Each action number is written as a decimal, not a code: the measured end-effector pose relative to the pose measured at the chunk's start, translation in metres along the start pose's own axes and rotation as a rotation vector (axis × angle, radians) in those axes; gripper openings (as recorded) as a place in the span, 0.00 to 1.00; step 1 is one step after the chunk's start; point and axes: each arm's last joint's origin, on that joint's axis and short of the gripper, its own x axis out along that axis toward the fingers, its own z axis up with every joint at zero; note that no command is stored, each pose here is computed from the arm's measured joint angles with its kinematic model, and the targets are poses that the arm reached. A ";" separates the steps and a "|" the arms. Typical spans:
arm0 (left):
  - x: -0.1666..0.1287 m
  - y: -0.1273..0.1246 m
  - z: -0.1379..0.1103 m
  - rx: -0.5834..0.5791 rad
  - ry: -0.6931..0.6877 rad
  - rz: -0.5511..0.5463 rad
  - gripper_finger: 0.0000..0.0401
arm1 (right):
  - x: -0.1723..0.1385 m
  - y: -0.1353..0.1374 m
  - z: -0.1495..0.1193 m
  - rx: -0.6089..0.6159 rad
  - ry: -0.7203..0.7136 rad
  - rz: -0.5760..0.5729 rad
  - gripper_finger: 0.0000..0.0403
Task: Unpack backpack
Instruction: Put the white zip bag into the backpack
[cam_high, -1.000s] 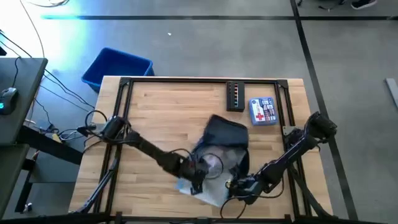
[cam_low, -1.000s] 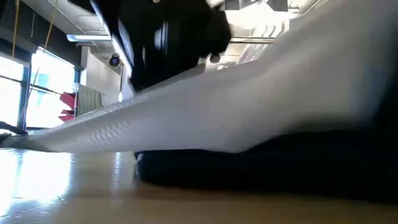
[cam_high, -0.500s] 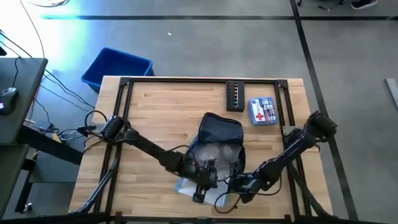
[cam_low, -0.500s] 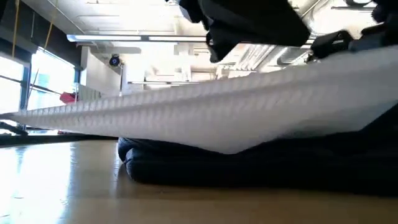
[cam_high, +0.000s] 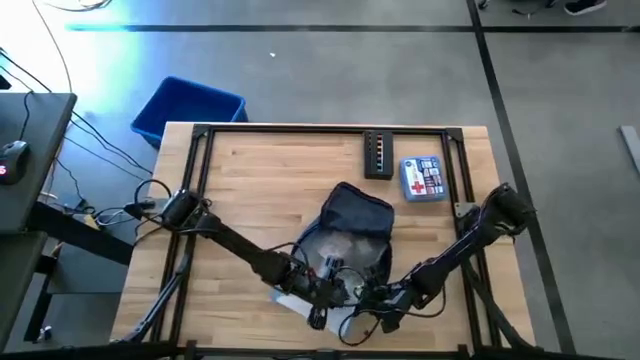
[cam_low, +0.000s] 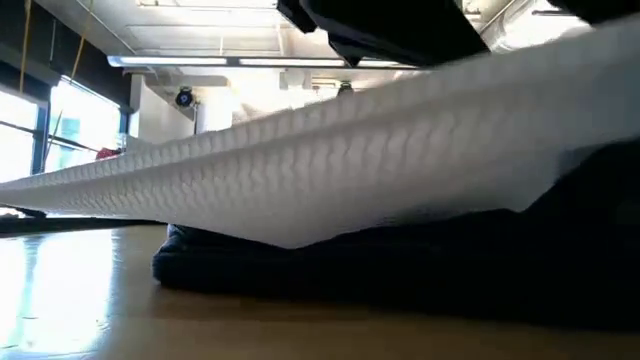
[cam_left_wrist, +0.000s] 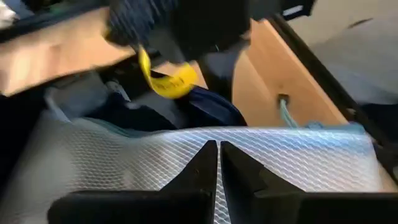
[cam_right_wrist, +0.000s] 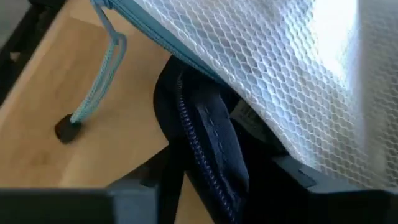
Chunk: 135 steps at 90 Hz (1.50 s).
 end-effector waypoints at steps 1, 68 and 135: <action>0.000 0.000 0.000 0.003 0.000 0.001 0.00 | 0.000 0.000 0.000 0.000 -0.001 -0.003 0.36; -0.020 -0.074 0.004 0.440 0.036 -0.164 0.42 | -0.009 0.009 -0.005 -0.089 0.010 -0.047 0.00; 0.029 -0.033 -0.027 0.263 0.207 0.115 0.43 | -0.009 0.010 -0.003 -0.081 -0.003 -0.013 0.00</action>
